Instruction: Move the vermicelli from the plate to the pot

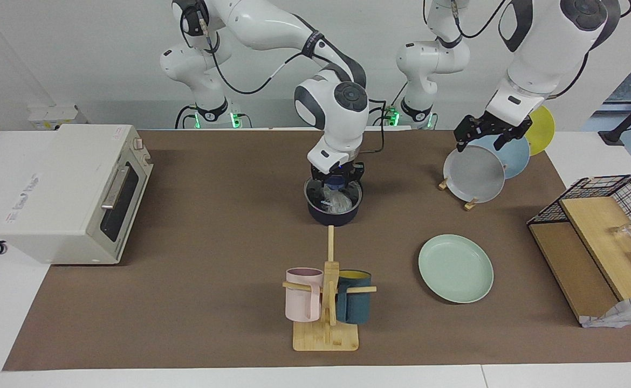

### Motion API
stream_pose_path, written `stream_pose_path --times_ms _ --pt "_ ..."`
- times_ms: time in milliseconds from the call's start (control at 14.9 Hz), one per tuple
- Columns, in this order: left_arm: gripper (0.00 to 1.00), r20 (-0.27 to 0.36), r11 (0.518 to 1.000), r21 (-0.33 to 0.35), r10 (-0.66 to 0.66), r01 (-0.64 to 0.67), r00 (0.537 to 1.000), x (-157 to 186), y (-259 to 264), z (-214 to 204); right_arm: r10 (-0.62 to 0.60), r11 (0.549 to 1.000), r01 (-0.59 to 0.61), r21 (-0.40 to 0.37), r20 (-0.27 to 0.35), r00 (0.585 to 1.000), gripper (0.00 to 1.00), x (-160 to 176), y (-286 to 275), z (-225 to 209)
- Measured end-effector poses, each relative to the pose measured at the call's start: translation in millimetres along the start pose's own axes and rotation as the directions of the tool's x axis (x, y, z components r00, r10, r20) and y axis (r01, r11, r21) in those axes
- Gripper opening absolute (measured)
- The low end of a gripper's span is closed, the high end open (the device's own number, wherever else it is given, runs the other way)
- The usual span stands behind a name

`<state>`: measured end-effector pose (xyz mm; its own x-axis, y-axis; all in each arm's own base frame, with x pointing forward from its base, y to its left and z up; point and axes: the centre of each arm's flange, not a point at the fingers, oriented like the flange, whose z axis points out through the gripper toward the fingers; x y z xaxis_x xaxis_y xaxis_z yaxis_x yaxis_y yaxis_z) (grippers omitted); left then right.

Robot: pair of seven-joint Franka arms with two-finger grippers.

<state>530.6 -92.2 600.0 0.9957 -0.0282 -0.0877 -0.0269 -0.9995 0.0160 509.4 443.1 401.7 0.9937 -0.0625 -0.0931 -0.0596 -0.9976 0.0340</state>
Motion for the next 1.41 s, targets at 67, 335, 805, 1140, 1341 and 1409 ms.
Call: stream_pose_path --times_ms 67,335,805,1140,1341,1409 --pt "1.00 -0.001 1.000 0.000 0.000 0.000 1.000 -0.5 0.1 -0.4 0.001 1.000 -0.001 0.001 0.001 1.000 0.67 0.0 0.0 0.0" --pt "1.00 -0.004 1.000 0.000 0.001 -0.001 1.000 -1.5 0.5 -1.8 0.042 0.998 -0.045 0.051 0.050 0.998 0.67 6.2 6.4 0.4" --pt "1.00 -0.006 1.000 0.000 0.000 0.000 1.000 -2.2 -0.1 -3.1 0.046 0.997 -0.049 0.057 0.058 0.997 0.67 6.2 6.9 2.1" --pt "1.00 -0.007 1.000 -0.001 -0.006 0.006 1.000 -1.9 -3.3 -3.5 0.061 0.996 -0.063 0.065 0.031 0.998 1.00 17.0 15.3 -4.9" --pt "1.00 -0.007 1.000 -0.001 -0.010 0.010 1.000 -1.7 -5.3 -3.7 0.104 0.990 -0.101 0.094 -0.023 0.994 1.00 41.7 50.1 -42.2" --pt "1.00 -0.007 1.000 -0.001 -0.011 0.011 1.000 -1.6 -5.9 -3.7 0.109 0.989 -0.105 0.101 -0.031 0.994 1.00 50.4 71.5 -59.1"
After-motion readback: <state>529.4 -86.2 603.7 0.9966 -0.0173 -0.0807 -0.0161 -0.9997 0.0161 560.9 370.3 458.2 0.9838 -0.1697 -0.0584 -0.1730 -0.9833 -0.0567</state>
